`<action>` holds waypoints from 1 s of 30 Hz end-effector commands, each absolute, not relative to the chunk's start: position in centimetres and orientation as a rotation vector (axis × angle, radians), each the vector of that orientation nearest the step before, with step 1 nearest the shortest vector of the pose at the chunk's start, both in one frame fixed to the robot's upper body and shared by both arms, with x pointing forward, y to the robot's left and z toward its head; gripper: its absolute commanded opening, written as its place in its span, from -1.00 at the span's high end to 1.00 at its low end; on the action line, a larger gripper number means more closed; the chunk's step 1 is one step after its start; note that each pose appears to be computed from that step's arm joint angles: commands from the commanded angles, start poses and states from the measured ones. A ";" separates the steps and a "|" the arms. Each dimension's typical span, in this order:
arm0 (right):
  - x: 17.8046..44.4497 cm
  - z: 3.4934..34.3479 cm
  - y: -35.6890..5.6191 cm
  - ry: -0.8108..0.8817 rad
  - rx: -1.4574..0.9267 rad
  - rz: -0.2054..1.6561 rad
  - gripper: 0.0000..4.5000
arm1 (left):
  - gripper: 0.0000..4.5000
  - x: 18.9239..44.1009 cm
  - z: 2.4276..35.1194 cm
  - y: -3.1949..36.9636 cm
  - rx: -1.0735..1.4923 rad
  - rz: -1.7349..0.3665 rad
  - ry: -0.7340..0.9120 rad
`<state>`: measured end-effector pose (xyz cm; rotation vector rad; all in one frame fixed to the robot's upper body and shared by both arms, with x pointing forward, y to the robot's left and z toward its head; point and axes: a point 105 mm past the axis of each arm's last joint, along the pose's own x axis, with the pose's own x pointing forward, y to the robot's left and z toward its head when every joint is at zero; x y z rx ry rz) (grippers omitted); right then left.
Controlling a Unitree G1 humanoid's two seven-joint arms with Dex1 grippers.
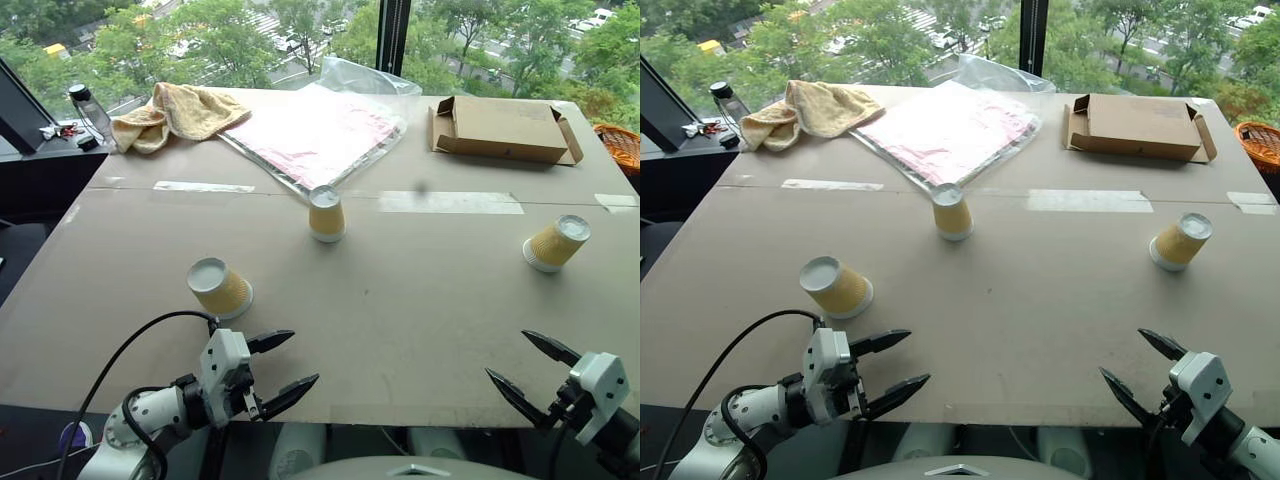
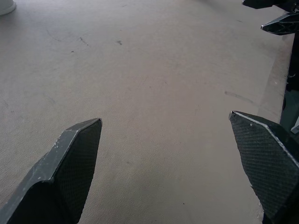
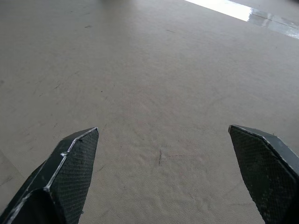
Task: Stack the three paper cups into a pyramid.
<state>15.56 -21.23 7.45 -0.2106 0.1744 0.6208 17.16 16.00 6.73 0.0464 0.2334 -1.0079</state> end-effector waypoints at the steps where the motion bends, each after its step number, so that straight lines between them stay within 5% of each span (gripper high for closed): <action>1: 16.8 9.6 -19.6 0.077 -0.202 0.683 -0.95 | -1.00 17.7 7.3 16.1 0.024 -0.966 0.162; 12: 17.9 16.0 -11.6 -0.175 -0.101 1.117 -0.95 | -1.00 16.1 5.9 21.1 -0.114 -0.655 0.138; 22: 17.5 15.3 -11.0 -0.141 -0.153 1.289 -0.95 | -1.00 17.6 6.8 28.2 0.004 -0.399 0.041; 30: 17.6 14.8 -11.5 -0.132 -0.158 1.248 -0.95 | -1.00 20.6 9.1 28.7 0.048 -0.485 -0.033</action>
